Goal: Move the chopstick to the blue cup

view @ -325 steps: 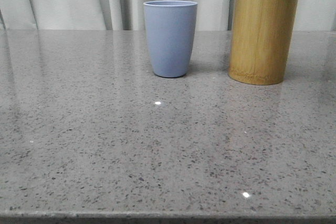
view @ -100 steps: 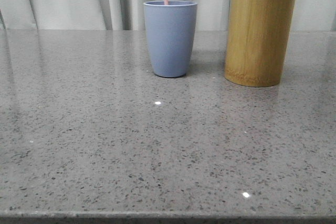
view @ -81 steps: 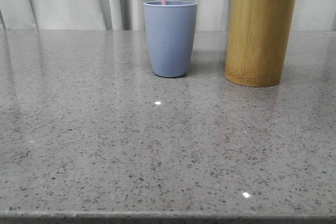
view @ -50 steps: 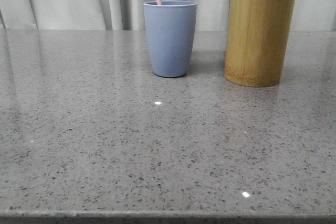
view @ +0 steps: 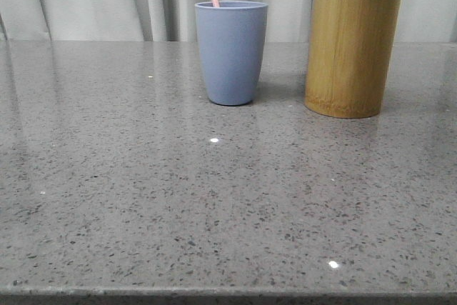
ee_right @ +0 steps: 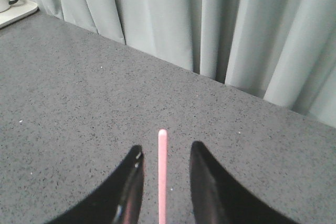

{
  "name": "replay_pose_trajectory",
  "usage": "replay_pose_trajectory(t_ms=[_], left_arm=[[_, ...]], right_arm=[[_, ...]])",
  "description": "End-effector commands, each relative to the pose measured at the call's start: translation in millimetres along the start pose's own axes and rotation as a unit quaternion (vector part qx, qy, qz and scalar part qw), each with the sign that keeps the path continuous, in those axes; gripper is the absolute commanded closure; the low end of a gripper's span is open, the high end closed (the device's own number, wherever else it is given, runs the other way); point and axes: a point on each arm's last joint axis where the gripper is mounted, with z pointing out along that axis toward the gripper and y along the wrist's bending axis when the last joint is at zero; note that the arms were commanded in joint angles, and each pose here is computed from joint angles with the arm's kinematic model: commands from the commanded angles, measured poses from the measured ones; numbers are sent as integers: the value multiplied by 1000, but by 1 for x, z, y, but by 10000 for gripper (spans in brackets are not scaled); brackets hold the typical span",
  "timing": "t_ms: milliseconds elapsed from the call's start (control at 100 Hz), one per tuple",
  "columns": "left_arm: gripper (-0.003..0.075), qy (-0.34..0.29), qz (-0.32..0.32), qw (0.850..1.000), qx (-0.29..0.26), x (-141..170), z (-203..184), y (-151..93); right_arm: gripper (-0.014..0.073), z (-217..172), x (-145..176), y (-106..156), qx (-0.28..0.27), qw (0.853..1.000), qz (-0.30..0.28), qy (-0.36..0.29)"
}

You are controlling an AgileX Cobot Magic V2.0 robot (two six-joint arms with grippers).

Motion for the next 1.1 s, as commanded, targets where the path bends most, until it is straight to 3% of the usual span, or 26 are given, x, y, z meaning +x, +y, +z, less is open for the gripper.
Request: replay_pose_trajectory(t_ms=[0,270,640,890,1090], left_arm=[[509,-63,-7,998,1,-14,-10,-1],[509,-75,-4,997,1,-14,-15,-2],[512,-78,-4,997,1,-15,-16,-2],[535,-78,-4,997,1,-15,-16,-2],[706,-79,-8,997,0,-7,-11,0]], right_arm=[[349,-36,-21,0,4,997,-12,-75],[349,-82,4,-19,33,995,5,-95],[356,-148,64,-36,75,992,16,-101],[518,-188,103,-31,77,989,15,-126],[668,-213,128,-28,75,987,14,-144]])
